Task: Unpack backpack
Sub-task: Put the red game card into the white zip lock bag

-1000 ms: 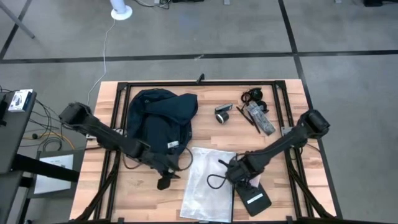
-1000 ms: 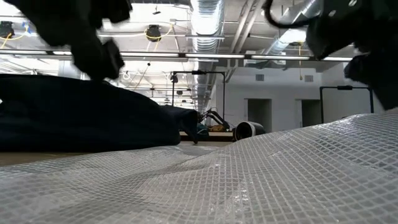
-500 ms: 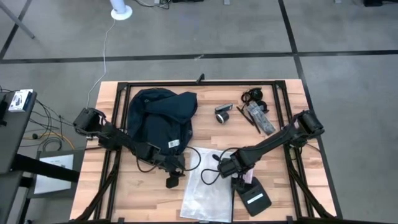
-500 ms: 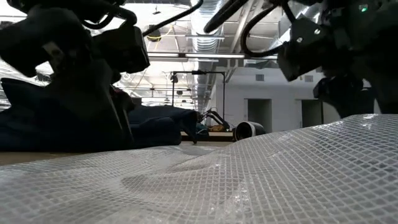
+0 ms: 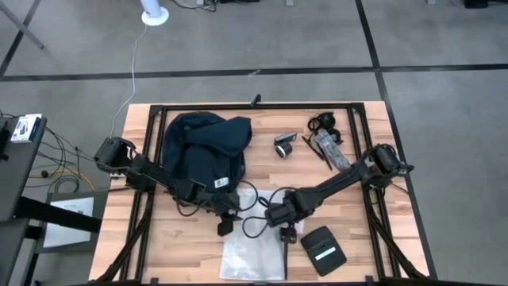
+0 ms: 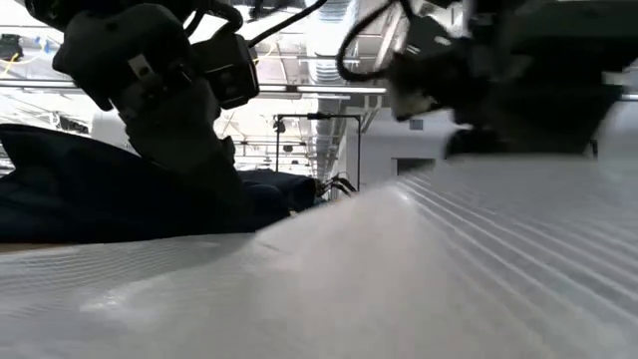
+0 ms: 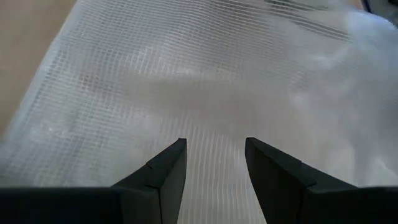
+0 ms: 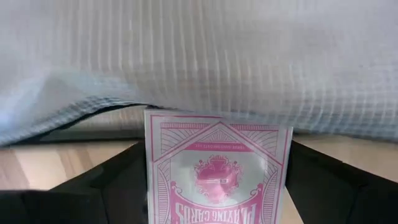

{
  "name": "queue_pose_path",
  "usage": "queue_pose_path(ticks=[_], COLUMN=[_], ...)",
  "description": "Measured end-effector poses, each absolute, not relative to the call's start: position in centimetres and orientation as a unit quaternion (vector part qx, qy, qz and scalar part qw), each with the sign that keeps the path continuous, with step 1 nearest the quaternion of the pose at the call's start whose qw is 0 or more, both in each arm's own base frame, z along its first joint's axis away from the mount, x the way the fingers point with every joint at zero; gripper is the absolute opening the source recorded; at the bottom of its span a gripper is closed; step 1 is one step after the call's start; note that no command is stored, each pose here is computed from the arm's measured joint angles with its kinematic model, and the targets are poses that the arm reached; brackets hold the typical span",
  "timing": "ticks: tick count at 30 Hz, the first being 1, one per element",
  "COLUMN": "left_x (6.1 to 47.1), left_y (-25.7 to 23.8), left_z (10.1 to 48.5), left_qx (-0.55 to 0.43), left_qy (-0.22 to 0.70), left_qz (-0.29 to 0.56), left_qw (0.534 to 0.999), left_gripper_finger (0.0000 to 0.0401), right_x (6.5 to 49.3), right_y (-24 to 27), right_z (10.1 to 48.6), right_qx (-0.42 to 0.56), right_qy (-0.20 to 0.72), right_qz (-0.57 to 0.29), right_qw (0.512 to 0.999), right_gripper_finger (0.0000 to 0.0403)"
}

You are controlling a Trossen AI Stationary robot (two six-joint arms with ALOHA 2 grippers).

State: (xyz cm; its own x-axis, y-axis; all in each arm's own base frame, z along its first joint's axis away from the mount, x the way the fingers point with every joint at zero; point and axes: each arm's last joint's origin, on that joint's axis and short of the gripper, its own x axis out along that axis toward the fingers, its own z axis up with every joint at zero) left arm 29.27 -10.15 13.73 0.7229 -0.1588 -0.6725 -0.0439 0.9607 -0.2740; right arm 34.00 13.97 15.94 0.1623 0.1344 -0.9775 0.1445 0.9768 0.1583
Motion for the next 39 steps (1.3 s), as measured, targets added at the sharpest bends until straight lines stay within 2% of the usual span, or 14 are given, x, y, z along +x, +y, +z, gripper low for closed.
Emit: queue_pose_path(ticks=[8, 14, 22, 34, 39], left_x=[29.3, 29.2, 28.8, 28.2, 28.2], left_y=[-9.9, -10.1, -9.8, -9.3, -9.4], left_z=[13.7, 13.7, 13.2, 12.7, 12.7], left_qx=[-0.131, -0.135, -0.092, -0.054, -0.054], left_qy=[0.37, 0.373, 0.392, 0.42, 0.42], left_qz=[-0.02, -0.019, 0.009, 0.053, 0.052], left_qw=[0.92, 0.918, 0.915, 0.904, 0.904], left_gripper_finger=[0.0152, 0.0152, 0.0152, 0.0152, 0.0152], right_x=[36.1, 35.8, 36.5, 39.7, 40.3], right_y=[12.7, 11.6, 10.0, 10.3, 9.9], right_z=[16.7, 16.5, 16.6, 18.3, 18.7], right_qx=[0.12, 0.105, 0.155, 0.193, 0.198], right_qy=[0.584, 0.597, 0.573, 0.415, 0.383], right_qz=[-0.01, -0.057, -0.117, -0.077, -0.086], right_qw=[0.802, 0.793, 0.796, 0.886, 0.898], right_gripper_finger=[0.0311, 0.0311, 0.0311, 0.0311, 0.0323])
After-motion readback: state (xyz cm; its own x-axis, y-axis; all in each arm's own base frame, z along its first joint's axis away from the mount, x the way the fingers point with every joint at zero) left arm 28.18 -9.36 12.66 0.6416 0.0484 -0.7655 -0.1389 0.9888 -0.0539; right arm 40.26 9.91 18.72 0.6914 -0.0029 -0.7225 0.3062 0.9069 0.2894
